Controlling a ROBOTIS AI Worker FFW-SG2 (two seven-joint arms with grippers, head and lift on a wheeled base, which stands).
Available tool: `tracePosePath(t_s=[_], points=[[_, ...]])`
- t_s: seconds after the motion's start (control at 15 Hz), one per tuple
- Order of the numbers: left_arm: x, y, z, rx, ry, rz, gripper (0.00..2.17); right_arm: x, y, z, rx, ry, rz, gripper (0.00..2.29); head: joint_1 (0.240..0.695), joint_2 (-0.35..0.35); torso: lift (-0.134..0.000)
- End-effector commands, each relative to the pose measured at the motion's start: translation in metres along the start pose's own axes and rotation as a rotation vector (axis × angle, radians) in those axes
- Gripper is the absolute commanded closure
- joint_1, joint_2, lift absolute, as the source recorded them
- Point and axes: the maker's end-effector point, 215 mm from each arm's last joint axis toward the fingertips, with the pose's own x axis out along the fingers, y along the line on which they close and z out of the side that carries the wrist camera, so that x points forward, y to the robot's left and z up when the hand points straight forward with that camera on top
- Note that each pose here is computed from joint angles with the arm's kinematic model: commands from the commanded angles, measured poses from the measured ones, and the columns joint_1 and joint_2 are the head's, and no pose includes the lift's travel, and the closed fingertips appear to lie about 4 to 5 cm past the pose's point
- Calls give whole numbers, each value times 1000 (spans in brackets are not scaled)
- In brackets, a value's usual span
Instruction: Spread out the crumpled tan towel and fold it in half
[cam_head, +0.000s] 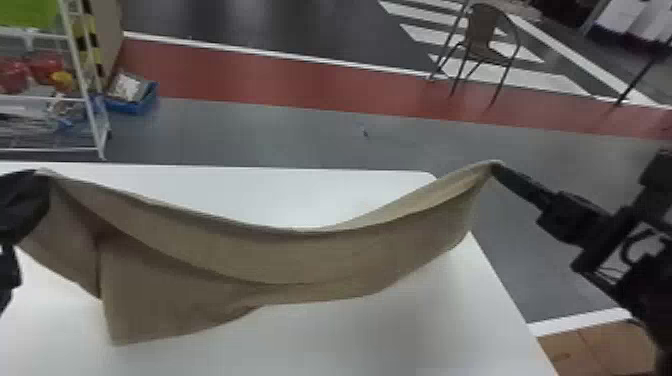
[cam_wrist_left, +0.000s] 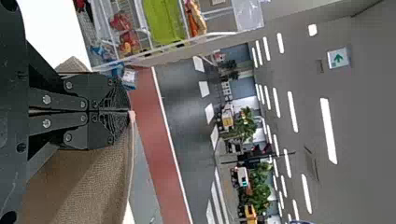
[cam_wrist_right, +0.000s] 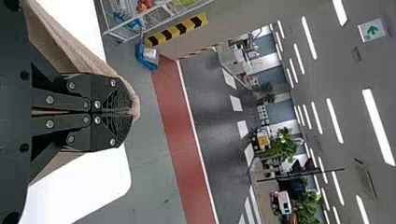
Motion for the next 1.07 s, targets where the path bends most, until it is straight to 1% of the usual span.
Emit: tracePosePath(t_s=[0.0,0.07,0.13,0.2,0.33,0.4,0.47,0.6,0.73,0.8,0.87,0.93,1.0], points=[[32,20,2,-30,21,15,1713,35,8,16,0,-9,10,1538,674,-300,-122],[45,27,8,-43,13,16,1713,51,11,24,5,-13,13,1538,650,-270,-122],[60,34,10,-43,9,23,1713,66,8,28,14,-21,8,1538,636,-257,-122],[73,41,17,-53,-2,28,1713,84,13,36,-1,-36,25,1538,619,-244,-122],[103,46,22,-74,-6,23,1713,116,12,60,-17,-98,32,1538,586,-221,-122],[115,50,23,-87,8,27,1713,128,13,74,-29,-132,37,1538,570,-212,-122],[123,52,27,-87,12,27,1713,138,11,83,-13,-138,44,1538,535,-199,-122],[130,59,47,-84,-10,35,1713,144,7,100,-7,-154,59,1538,505,-192,-122],[120,59,47,-93,19,27,1713,136,14,90,15,-154,111,1538,477,-190,-122],[102,57,42,-92,24,15,1713,120,10,77,29,-155,125,1538,464,-187,-122],[85,52,30,-94,46,2,1713,103,4,56,44,-142,138,1534,468,-186,-122],[72,44,15,-95,73,-13,1713,87,-7,29,56,-111,130,1538,482,-189,-122],[55,37,-8,-100,113,-25,1713,69,-19,10,70,-96,119,1538,499,-194,-122]])
